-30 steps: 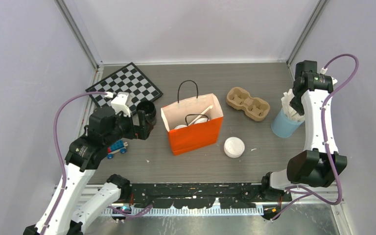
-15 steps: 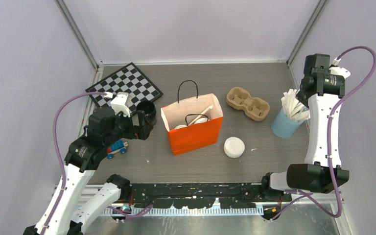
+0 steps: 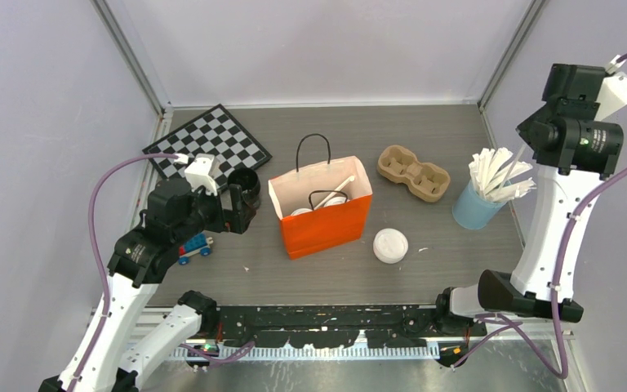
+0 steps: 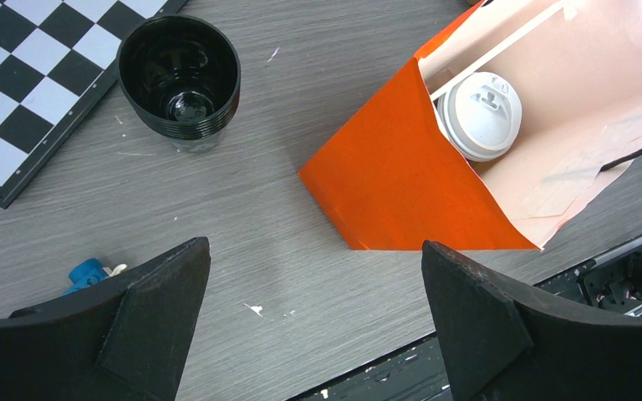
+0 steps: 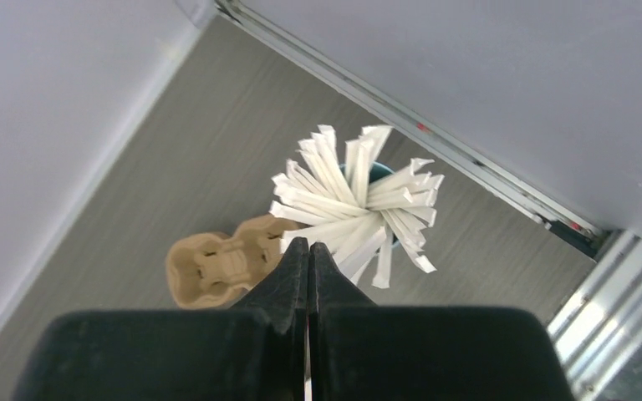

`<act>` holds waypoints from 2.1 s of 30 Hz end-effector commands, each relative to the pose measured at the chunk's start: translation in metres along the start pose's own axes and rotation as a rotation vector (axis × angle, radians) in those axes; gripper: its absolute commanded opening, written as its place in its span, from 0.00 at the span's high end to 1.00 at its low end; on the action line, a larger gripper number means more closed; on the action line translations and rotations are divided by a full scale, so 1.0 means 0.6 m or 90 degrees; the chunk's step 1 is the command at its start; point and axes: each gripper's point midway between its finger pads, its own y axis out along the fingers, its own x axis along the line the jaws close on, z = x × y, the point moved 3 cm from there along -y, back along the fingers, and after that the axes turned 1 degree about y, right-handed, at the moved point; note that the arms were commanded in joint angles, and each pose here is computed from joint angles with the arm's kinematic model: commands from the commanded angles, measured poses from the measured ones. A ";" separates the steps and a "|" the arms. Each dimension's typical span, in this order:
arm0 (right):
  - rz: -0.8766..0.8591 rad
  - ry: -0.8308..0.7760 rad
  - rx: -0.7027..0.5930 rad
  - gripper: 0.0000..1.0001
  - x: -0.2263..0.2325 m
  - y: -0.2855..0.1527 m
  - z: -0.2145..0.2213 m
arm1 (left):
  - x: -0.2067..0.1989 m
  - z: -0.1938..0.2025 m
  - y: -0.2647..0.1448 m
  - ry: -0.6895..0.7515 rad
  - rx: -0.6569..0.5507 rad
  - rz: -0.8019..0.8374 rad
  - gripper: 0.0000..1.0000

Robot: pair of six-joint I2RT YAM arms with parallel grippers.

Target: Pack the takeout coffee

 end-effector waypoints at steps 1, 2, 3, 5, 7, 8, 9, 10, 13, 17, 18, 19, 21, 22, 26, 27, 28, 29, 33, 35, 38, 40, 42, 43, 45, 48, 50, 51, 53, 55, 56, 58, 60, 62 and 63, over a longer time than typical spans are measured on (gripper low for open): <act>-0.099 0.014 -0.028 1.00 0.026 -0.053 -0.033 | -0.010 -0.015 0.001 0.004 -0.028 0.023 0.00; -0.123 0.020 -0.033 1.00 0.034 -0.064 -0.038 | -0.011 -0.016 0.001 0.003 -0.029 0.025 0.00; -0.150 0.025 -0.038 1.00 0.042 -0.075 -0.044 | -0.012 -0.017 0.001 0.002 -0.030 0.026 0.00; -0.206 0.032 -0.050 1.00 0.059 -0.101 -0.055 | -0.013 -0.019 0.003 -0.001 -0.031 0.028 0.00; -0.274 0.028 -0.056 1.00 0.081 -0.124 -0.064 | -0.014 -0.020 0.005 -0.006 -0.030 0.029 0.00; -0.305 0.028 -0.062 1.00 0.091 -0.136 -0.070 | -0.016 -0.021 0.005 -0.008 -0.030 0.032 0.00; -0.335 0.033 -0.073 1.00 0.101 -0.148 -0.079 | -0.018 -0.023 0.005 -0.011 -0.030 0.036 0.00; -0.359 0.036 -0.076 1.00 0.107 -0.159 -0.082 | -0.019 -0.025 0.004 -0.012 -0.032 0.038 0.00; -0.432 0.054 -0.078 1.00 0.129 -0.193 -0.093 | -0.019 -0.028 0.001 -0.012 -0.031 0.036 0.00; -0.528 0.077 -0.039 1.00 0.160 -0.232 -0.086 | -0.021 -0.031 0.000 -0.017 -0.029 0.036 0.00; -0.544 0.083 -0.030 1.00 0.166 -0.239 -0.083 | -0.022 -0.032 0.001 -0.021 -0.028 0.038 0.00; -0.557 0.090 -0.019 1.00 0.172 -0.245 -0.080 | -0.025 -0.034 0.002 -0.023 -0.027 0.043 0.00; -0.585 0.103 0.003 1.00 0.184 -0.260 -0.072 | -0.030 -0.040 0.002 -0.028 -0.029 0.052 0.00; -0.602 0.107 0.012 1.00 0.191 -0.270 -0.069 | -0.031 -0.042 0.003 -0.030 -0.030 0.053 0.00; -0.681 0.136 0.056 1.00 0.226 -0.317 -0.059 | -0.032 -0.046 0.001 -0.034 -0.030 0.051 0.00; -0.699 0.146 0.067 1.00 0.235 -0.328 -0.058 | -0.032 -0.046 0.001 -0.035 -0.030 0.051 0.00; -0.713 0.153 0.078 1.00 0.244 -0.337 -0.057 | -0.032 -0.046 0.001 -0.039 -0.029 0.051 0.00; -0.727 0.159 0.091 1.00 0.254 -0.345 -0.054 | -0.033 -0.045 0.000 -0.042 -0.029 0.051 0.00; -0.771 0.159 0.145 1.00 0.291 -0.374 -0.022 | -0.034 -0.047 -0.005 -0.052 -0.035 0.051 0.00; -0.775 0.151 0.162 1.00 0.305 -0.380 -0.004 | -0.032 -0.047 -0.007 -0.053 -0.037 0.048 0.00; -0.781 0.129 0.192 1.00 0.324 -0.389 0.029 | -0.030 -0.046 -0.012 -0.050 -0.038 0.043 0.00; -0.778 0.119 0.216 1.00 0.339 -0.392 0.059 | -0.028 -0.045 -0.014 -0.048 -0.038 0.038 0.00; -0.781 0.117 0.253 1.00 0.351 -0.400 0.091 | -0.026 -0.043 -0.015 -0.045 -0.037 0.035 0.00; -0.783 0.112 0.266 1.00 0.356 -0.405 0.106 | -0.025 -0.042 -0.016 -0.044 -0.035 0.033 0.00; -0.776 0.089 0.278 1.00 0.361 -0.408 0.135 | -0.023 -0.040 -0.018 -0.042 -0.033 0.028 0.00; -0.757 0.056 0.289 1.00 0.363 -0.399 0.171 | -0.021 -0.036 -0.019 -0.039 -0.031 0.023 0.00; -0.739 0.035 0.290 1.00 0.360 -0.383 0.194 | -0.020 -0.035 -0.019 -0.036 -0.029 0.022 0.00; -0.735 0.024 0.288 1.00 0.359 -0.378 0.202 | -0.020 -0.034 -0.019 -0.034 -0.028 0.022 0.00; -0.722 0.003 0.281 1.00 0.356 -0.363 0.217 | -0.019 -0.033 -0.019 -0.032 -0.023 0.021 0.00; -0.713 -0.016 0.275 1.00 0.353 -0.353 0.227 | -0.018 -0.033 -0.020 -0.030 -0.022 0.019 0.00; -0.710 -0.028 0.272 1.00 0.351 -0.349 0.232 | -0.018 -0.033 -0.019 -0.029 -0.021 0.019 0.00; -0.704 -0.059 0.266 1.00 0.348 -0.340 0.243 | -0.018 -0.033 -0.019 -0.029 -0.019 0.019 0.00; -0.699 -0.094 0.265 1.00 0.346 -0.332 0.257 | -0.018 -0.032 -0.017 -0.030 -0.018 0.019 0.00; -0.697 -0.133 0.264 1.00 0.346 -0.325 0.276 | -0.019 -0.031 -0.016 -0.030 -0.016 0.021 0.00; -0.698 -0.155 0.264 1.00 0.346 -0.324 0.287 | -0.019 -0.031 -0.015 -0.030 -0.015 0.021 0.00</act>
